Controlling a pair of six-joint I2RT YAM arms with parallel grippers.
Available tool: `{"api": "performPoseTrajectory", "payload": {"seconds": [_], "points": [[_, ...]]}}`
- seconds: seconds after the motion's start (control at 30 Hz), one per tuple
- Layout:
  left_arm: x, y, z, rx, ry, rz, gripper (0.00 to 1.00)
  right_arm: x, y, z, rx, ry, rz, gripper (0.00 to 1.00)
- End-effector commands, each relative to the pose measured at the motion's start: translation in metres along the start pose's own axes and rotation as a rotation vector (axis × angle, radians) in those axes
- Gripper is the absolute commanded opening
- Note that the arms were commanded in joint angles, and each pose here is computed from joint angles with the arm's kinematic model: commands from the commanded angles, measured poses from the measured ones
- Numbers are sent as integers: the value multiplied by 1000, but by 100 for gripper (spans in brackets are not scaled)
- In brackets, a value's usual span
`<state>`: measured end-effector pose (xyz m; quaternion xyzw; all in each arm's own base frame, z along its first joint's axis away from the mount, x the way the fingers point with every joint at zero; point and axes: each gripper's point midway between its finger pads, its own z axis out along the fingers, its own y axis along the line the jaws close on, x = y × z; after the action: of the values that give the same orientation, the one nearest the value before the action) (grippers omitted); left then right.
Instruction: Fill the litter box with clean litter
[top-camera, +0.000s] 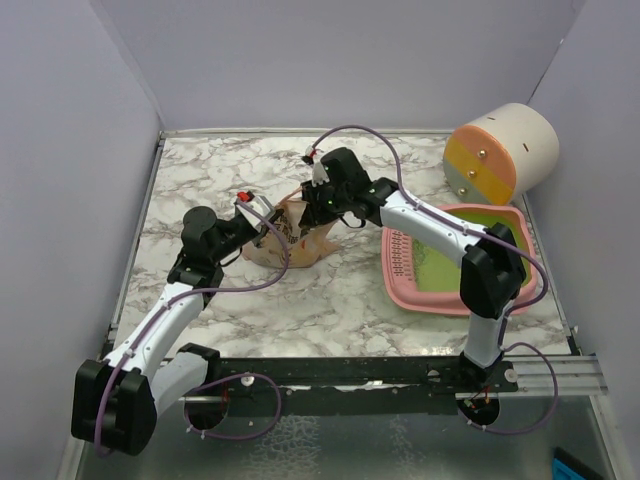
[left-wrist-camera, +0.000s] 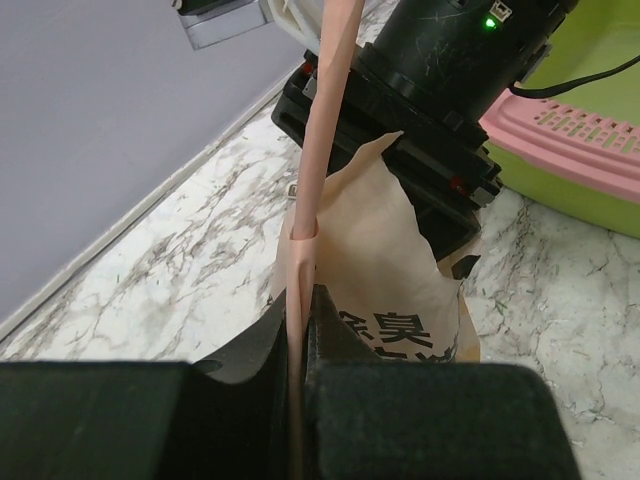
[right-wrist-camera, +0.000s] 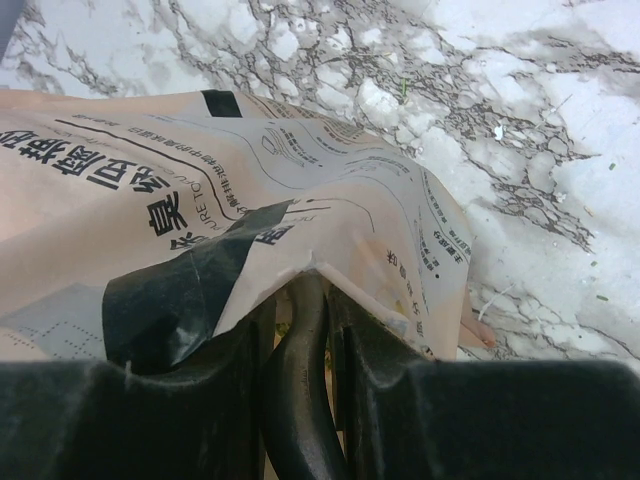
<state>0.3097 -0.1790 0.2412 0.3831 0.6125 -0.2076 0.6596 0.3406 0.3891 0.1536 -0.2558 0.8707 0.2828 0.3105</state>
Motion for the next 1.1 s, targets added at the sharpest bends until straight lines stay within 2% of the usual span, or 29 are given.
{"api": "performPoseTrajectory", "payload": {"seconds": [0.0, 0.43, 0.73, 1.07], "points": [[-35, -7, 6, 54, -112, 47, 0, 119, -30, 43, 45, 322, 53, 1], [-24, -4, 8, 33, -87, 50, 0, 125, 1, 55, -136, 300, 174, 1], [-18, 2, 4, -13, -66, 74, 0, 100, 18, 40, -341, 218, 320, 1], [-14, 3, 3, -19, -52, 81, 0, 69, 22, 14, -516, 119, 405, 1]]}}
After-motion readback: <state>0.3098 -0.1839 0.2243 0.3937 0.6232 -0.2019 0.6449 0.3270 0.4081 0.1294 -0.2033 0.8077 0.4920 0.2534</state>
